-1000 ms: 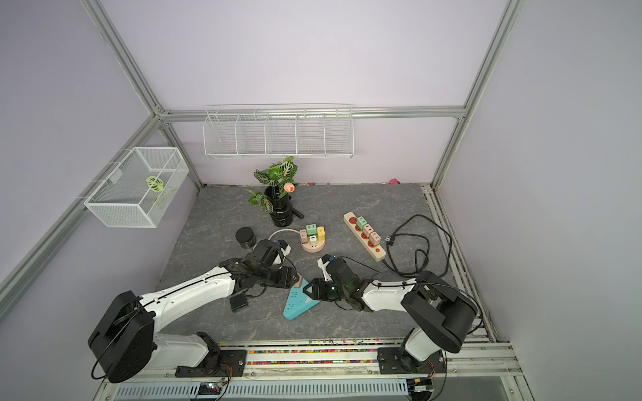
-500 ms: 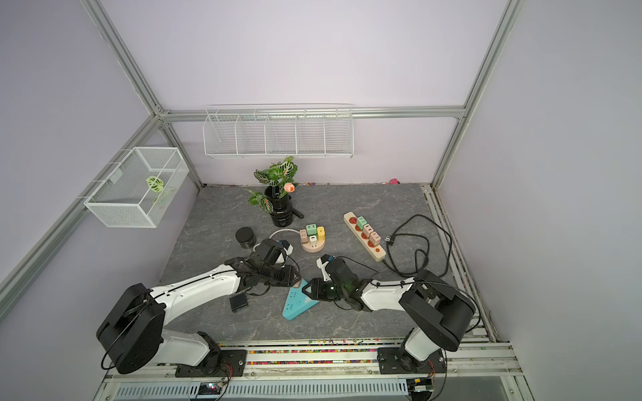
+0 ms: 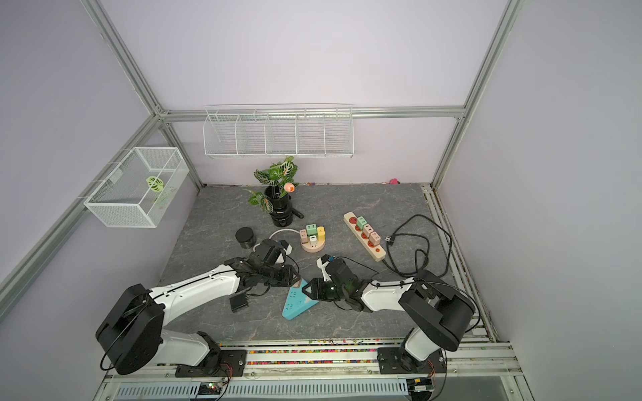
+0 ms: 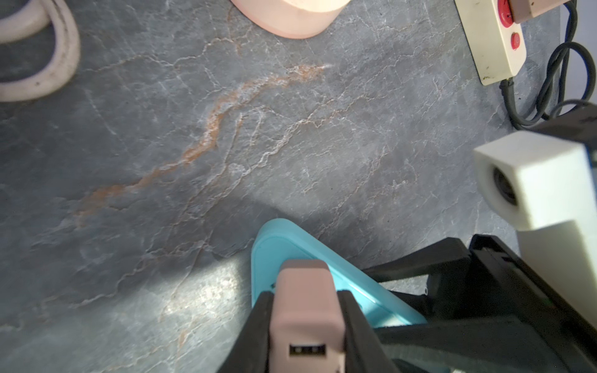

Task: Pull the plug off the socket
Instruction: Remove the plug from the socket, then place the plug at the center of the board.

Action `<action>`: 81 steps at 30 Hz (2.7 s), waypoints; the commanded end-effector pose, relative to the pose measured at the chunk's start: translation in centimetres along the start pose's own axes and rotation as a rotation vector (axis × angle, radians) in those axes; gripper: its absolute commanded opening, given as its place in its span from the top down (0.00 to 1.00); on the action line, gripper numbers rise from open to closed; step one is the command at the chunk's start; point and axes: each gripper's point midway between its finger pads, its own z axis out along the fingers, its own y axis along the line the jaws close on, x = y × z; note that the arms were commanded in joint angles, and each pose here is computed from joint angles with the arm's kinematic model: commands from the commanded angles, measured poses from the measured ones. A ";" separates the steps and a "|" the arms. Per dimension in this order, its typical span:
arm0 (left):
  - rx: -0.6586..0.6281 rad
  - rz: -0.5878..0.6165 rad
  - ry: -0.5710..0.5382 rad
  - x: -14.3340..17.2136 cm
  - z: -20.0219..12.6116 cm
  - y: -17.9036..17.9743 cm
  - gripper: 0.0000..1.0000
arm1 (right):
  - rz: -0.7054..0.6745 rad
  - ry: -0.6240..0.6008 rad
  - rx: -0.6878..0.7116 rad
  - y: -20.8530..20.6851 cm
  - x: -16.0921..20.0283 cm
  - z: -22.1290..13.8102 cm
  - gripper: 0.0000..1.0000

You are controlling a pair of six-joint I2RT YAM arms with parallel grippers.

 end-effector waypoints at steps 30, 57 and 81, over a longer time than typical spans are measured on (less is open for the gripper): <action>-0.041 -0.003 -0.168 -3.4 -3.5 1.5 1.00 | 0.086 0.004 0.454 -11.1 3.0 -1.0 1.00; -0.139 -0.102 -0.346 -5.9 -9.8 3.0 1.00 | 0.102 0.016 0.325 -8.4 2.4 0.3 0.83; -0.124 -0.756 -0.741 -7.7 -15.9 20.2 1.00 | 0.034 -0.177 0.402 -5.2 -3.7 -7.5 0.26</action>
